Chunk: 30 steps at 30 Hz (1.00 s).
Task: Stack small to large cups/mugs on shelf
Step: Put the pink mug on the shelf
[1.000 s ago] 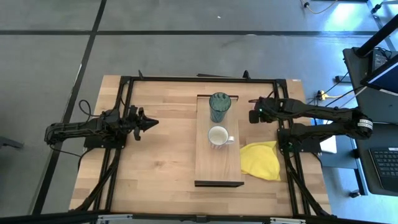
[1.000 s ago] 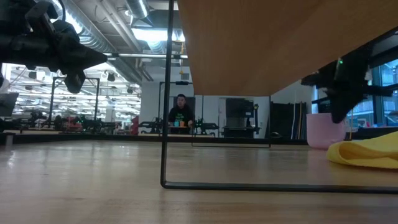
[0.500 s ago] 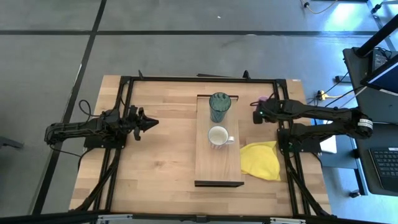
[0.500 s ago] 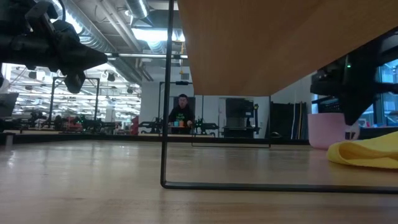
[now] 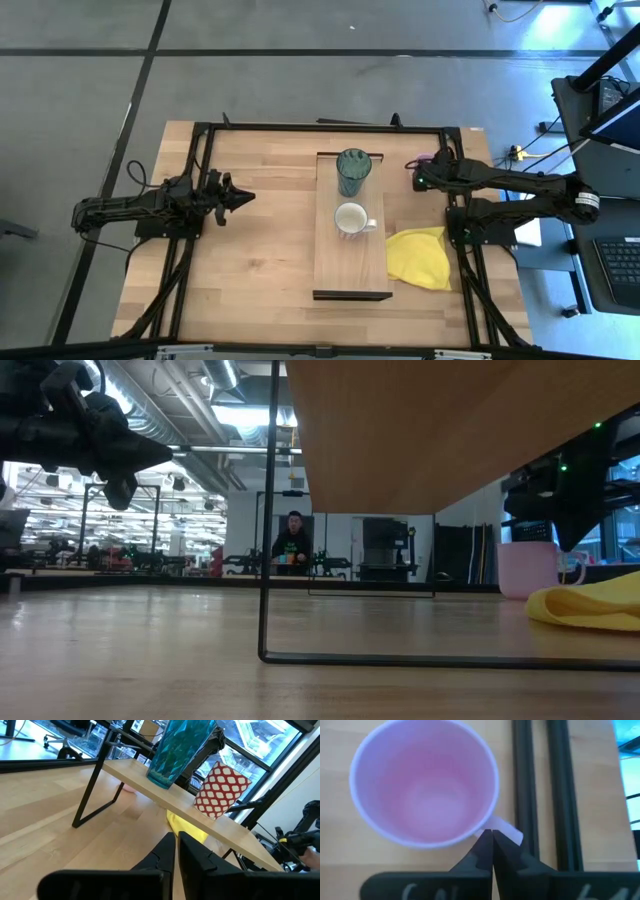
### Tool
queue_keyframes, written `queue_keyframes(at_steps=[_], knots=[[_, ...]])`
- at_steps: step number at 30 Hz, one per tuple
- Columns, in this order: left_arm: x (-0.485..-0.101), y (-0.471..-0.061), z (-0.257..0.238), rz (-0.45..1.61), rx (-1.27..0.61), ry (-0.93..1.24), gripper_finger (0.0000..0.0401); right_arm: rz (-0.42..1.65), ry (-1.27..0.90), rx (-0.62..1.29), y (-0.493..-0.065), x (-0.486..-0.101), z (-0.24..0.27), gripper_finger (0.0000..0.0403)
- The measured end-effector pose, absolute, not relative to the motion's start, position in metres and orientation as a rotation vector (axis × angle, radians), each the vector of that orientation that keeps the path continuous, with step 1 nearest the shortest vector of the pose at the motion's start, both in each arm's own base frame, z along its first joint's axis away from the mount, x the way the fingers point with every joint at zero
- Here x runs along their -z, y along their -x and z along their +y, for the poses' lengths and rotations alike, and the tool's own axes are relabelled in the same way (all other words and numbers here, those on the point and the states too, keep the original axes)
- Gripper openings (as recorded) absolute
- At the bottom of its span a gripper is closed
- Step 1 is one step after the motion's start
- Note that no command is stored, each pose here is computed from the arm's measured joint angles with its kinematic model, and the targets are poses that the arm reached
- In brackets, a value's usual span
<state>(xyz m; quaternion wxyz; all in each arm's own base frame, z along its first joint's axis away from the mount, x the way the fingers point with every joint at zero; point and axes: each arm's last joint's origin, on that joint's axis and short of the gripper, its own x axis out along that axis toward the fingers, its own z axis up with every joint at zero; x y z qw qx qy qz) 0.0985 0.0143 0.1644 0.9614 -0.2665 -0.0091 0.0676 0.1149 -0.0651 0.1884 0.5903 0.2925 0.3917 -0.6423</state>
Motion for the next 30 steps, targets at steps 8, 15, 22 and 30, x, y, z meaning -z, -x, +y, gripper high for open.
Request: queue_keyframes(at_steps=[8, 15, 22, 30], knots=[[-0.164, -0.099, 0.014, -0.018, -0.137, 0.540, 0.0005, 0.848, -0.572, 1.576, -0.113, -0.191, -0.069, 0.0008], [-0.164, -0.099, 0.014, -0.018, -0.137, 0.540, 0.0003, 0.854, -0.628, 1.537, -0.115, -0.190, -0.068, 0.0009], [-0.164, -0.099, 0.014, -0.018, -0.137, 0.540, 0.0019, 0.723, -0.625, 1.263, -0.132, -0.211, -0.067, 0.0011], [-0.164, -0.099, 0.014, -0.018, -0.137, 0.540, 0.0031, 0.624, -0.491, 1.262, -0.131, -0.254, -0.072, 0.0061]])
